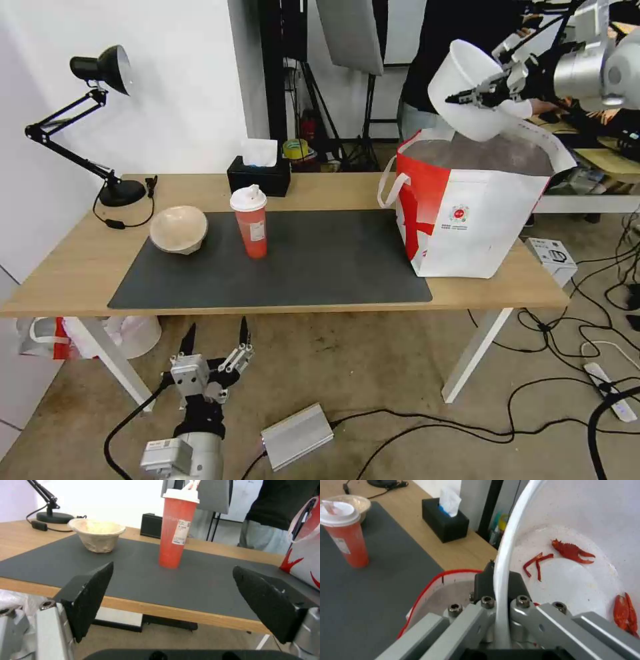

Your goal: Pick up the trash from the table and place it into the takeout bag.

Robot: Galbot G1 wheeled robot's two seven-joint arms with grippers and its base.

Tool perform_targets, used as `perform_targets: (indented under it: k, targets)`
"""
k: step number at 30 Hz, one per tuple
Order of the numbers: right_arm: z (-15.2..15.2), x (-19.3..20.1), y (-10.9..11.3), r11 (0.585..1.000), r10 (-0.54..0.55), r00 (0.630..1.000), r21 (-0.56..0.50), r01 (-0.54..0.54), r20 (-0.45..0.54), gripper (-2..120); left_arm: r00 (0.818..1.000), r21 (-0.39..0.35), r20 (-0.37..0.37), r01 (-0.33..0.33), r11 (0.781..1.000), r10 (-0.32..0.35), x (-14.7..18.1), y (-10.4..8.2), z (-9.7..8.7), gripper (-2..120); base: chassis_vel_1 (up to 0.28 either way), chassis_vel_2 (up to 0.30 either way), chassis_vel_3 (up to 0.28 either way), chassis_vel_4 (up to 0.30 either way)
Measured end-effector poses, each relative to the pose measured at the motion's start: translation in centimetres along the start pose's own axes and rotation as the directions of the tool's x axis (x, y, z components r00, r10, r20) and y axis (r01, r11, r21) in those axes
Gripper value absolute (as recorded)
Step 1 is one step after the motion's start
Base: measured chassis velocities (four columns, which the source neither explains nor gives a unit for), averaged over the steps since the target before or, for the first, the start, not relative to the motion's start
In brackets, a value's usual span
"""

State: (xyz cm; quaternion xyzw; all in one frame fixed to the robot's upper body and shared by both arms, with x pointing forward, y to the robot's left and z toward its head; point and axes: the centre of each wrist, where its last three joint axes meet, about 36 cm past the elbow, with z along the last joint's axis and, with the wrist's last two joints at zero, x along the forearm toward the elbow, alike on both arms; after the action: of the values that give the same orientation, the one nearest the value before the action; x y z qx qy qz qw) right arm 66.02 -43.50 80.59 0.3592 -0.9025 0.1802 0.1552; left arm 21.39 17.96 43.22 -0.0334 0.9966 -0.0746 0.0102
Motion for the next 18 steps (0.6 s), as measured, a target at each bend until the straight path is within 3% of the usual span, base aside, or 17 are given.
perform_targets:
  k: [18]
  targets:
    - [5.7, -0.7, 1.7, 0.998, -0.024, 0.999, -0.057, 0.022, -0.039, 0, 1.000, -0.001, 0.000, 0.004, 1.000, -0.004, 0.0, 0.0, 0.0, 95, 0.000, 0.000, 0.000, 0.000]
